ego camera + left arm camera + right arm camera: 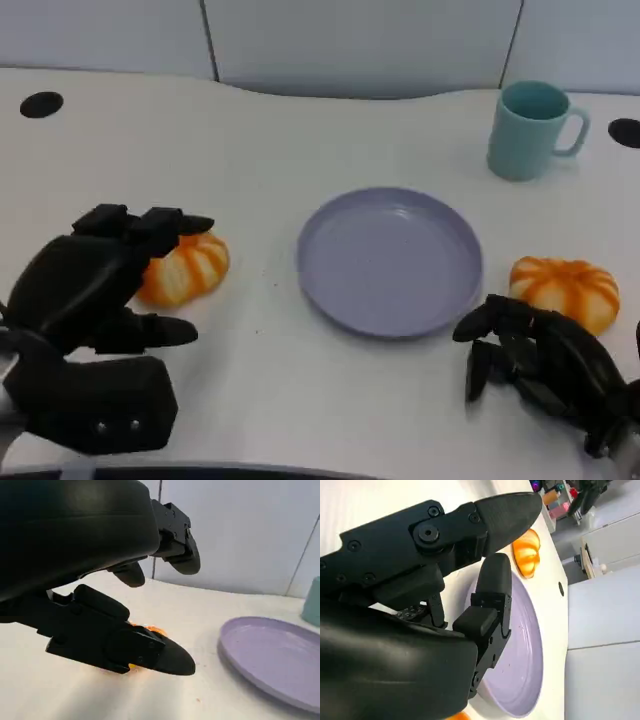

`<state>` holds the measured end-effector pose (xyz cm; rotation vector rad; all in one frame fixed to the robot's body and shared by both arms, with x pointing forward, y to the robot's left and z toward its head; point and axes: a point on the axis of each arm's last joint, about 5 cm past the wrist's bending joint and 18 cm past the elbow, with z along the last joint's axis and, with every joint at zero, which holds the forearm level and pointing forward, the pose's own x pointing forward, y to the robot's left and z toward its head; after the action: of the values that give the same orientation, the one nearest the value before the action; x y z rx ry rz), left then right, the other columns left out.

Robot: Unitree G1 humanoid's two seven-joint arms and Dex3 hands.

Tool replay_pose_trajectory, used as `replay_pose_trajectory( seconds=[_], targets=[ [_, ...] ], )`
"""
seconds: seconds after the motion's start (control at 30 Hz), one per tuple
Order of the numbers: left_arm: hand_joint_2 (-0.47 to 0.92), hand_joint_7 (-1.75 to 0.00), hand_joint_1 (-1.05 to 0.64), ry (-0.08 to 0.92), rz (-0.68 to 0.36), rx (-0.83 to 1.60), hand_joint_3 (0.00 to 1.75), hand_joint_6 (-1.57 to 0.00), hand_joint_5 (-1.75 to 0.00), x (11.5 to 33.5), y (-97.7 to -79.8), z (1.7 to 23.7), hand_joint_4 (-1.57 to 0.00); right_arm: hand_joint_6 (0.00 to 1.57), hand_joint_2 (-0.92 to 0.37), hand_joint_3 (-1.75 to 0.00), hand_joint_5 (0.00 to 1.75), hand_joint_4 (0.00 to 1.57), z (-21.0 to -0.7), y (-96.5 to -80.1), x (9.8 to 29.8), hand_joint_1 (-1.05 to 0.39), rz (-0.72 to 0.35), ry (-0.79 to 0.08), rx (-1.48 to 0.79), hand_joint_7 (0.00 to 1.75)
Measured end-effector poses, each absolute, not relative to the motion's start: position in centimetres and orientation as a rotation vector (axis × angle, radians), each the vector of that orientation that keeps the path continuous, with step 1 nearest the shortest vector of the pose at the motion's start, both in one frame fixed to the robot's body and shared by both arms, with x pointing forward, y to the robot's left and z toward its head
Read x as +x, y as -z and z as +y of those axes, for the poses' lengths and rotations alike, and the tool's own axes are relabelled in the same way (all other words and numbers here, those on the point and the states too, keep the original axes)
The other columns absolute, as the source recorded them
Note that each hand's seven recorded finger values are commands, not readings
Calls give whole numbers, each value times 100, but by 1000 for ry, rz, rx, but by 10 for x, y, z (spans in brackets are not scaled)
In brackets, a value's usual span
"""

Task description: Grasp the bread from the table and place it into the plate.

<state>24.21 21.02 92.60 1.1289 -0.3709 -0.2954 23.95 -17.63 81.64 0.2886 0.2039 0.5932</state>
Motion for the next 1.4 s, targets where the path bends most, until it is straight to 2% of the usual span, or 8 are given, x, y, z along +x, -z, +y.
replay_pose_trajectory(
  seconds=[0.17,0.27,0.57,0.97,1.23,1.4],
  targets=[
    [92,-15,-80,298,-341,1263,1,-17,-47,252,-935,205,-4,74,-92,-9,166,62,-176,-816,240,-50,203,-595,294,104],
    [90,-10,-80,310,-323,1339,0,-20,-42,260,-937,201,-5,76,-92,-7,167,64,-176,-816,240,-51,207,-595,294,103],
    [87,-7,-74,386,-230,1465,0,-23,-34,283,-927,192,-4,75,-92,-9,170,61,-176,-817,241,-48,209,-595,297,103],
    [86,-4,-80,426,-62,1535,0,-24,-31,316,-923,182,-7,72,-92,-9,172,59,-175,-817,239,-49,200,-592,290,108],
    [85,-4,-80,458,45,1570,0,-28,-30,326,-914,169,-12,72,-92,-11,168,58,-175,-817,239,-53,199,-595,292,109],
    [84,-3,-73,462,92,1570,0,-29,-28,326,-906,166,-16,72,-92,-10,168,60,-174,-818,240,-54,202,-589,295,111]
  ],
)
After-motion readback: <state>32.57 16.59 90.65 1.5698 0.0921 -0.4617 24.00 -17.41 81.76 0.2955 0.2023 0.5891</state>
